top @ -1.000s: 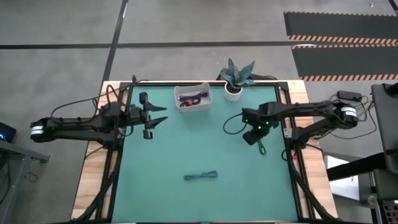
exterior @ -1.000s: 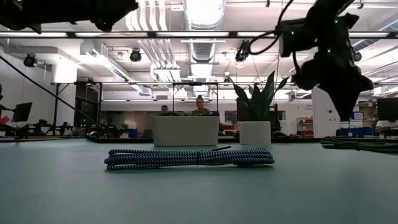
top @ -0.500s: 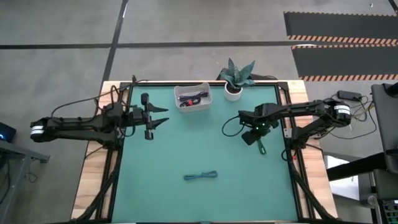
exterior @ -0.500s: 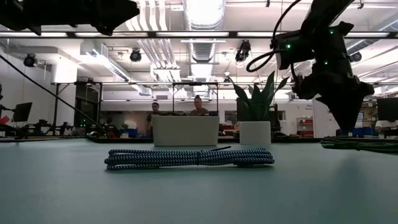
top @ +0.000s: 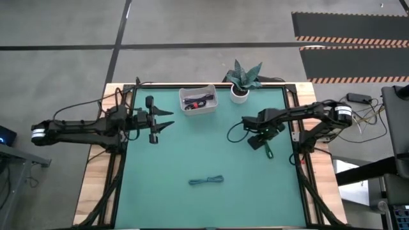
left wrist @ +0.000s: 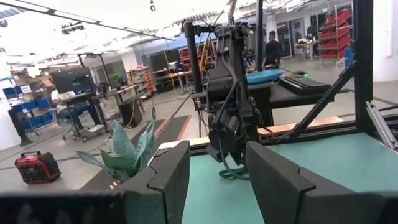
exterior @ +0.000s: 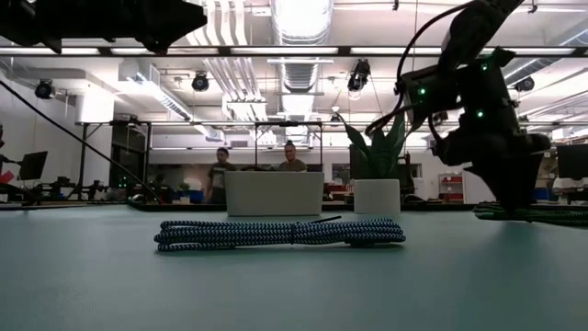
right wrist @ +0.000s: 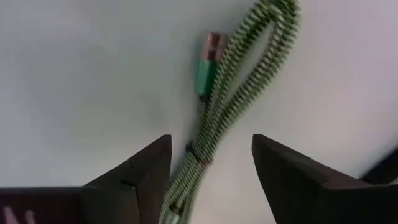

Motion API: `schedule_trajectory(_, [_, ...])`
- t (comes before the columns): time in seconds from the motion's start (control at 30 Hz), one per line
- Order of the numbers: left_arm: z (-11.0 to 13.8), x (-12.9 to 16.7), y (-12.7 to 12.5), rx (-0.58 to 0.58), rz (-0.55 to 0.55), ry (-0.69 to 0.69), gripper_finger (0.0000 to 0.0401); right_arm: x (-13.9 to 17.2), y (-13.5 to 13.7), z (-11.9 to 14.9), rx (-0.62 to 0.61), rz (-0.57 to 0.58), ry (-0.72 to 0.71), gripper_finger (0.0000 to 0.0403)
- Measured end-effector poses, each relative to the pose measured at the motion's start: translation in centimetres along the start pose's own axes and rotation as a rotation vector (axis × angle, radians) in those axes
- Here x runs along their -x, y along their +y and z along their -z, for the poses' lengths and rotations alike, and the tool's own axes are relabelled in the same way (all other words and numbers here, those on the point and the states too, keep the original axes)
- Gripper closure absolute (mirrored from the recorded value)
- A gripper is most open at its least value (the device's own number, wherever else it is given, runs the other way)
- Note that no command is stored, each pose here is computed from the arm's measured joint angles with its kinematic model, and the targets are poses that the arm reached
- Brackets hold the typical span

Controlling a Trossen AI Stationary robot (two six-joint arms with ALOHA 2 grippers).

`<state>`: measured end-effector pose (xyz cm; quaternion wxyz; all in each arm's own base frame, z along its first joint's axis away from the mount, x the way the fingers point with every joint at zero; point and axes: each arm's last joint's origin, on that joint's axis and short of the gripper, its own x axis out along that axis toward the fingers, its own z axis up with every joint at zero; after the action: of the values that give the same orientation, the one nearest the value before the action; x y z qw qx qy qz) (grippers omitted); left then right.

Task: Pick and place USB-C Cables
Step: Put the green charger cable into the white bin

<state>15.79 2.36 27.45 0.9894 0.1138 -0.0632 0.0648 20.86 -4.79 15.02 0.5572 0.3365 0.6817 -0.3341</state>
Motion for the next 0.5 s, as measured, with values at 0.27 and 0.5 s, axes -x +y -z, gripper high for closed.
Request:
schedule_trajectory(0.27, [0.2,-0.2,0.0,0.000,0.002,0.010,0.0258,-1.0,0.6,-0.7,0.017,-0.023,-0.019,0.0218])
schedule_trajectory(0.5, [1.0,-0.7,-0.2,-0.004,0.012,0.052,0.0258,-1.3,0.9,-1.0,0.018,-0.034,-0.014,0.0299])
